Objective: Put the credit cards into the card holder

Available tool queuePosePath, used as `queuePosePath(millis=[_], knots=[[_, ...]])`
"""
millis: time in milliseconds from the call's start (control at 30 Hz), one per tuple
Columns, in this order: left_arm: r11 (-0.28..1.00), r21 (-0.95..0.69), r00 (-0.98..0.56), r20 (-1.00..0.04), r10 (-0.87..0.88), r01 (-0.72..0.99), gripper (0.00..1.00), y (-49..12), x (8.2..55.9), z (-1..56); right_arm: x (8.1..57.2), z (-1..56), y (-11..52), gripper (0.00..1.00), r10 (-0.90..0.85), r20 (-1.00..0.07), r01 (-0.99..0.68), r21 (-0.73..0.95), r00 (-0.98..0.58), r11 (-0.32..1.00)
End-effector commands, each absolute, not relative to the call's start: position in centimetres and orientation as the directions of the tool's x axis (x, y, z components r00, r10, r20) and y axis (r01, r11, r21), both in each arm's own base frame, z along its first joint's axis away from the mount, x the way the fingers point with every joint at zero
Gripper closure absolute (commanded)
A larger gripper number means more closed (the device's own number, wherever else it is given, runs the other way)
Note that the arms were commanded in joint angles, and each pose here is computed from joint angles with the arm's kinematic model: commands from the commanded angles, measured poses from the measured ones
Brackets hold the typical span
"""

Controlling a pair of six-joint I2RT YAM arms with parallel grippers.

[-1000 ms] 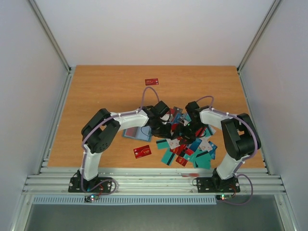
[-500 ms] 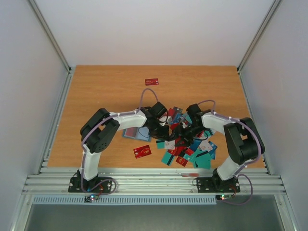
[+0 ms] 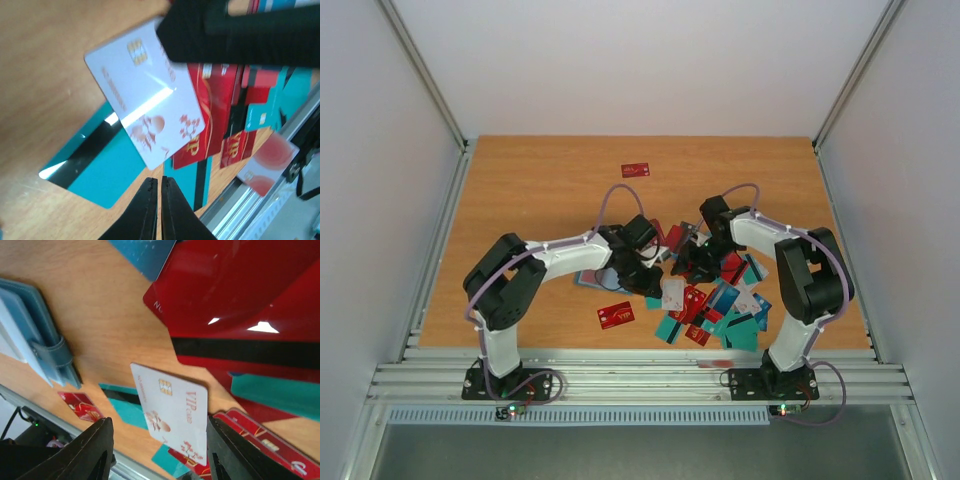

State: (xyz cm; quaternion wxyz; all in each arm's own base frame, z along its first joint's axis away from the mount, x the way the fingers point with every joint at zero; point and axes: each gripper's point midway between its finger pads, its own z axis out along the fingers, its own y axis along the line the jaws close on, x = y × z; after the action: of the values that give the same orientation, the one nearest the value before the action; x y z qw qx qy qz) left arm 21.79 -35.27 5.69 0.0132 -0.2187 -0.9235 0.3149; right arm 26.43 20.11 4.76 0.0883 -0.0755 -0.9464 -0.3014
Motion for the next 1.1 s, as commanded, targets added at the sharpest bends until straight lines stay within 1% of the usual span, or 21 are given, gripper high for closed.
queuePosePath(millis=[0, 200, 433, 633, 933, 1067], knots=[[0.633, -0.622, -0.865, -0.154, 0.478, 0.461, 0.94, -35.4, 19.7, 6.3, 28.2, 4.4, 19.7, 0.47, 0.056, 0.138, 0.124, 0.544, -0.989, 0.83], [0.567, -0.665, -0.852, -0.215, 0.478, 0.486, 0.95, -36.2, 18.9, 6.9, 28.5, 3.6, 19.3, 0.47, 0.058, 0.15, 0.137, 0.59, -0.987, 0.796], [0.525, -0.682, -0.831, -0.23, 0.507, 0.51, 0.95, -37.5, 18.2, 6.7, 28.0, 3.0, 19.8, 0.48, 0.025, 0.164, 0.126, 0.64, -0.986, 0.758], [0.551, -0.66, -0.821, -0.185, 0.54, 0.511, 0.96, -37.6, 17.6, 4.1, 27.5, 1.9, 19.9, 0.48, 0.019, 0.196, 0.143, 0.642, -0.981, 0.753], [0.597, -0.627, -0.811, -0.098, 0.577, 0.5, 0.98, -36.2, 16.4, -0.2, 25.9, 0.6, 19.0, 0.48, 0.009, 0.212, 0.14, 0.611, -0.977, 0.779], [0.618, -0.609, -0.815, -0.082, 0.573, 0.496, 0.99, -35.8, 16.5, -1.1, 25.3, 0.5, 18.7, 0.48, 0.001, 0.209, 0.13, 0.605, -0.978, 0.786]])
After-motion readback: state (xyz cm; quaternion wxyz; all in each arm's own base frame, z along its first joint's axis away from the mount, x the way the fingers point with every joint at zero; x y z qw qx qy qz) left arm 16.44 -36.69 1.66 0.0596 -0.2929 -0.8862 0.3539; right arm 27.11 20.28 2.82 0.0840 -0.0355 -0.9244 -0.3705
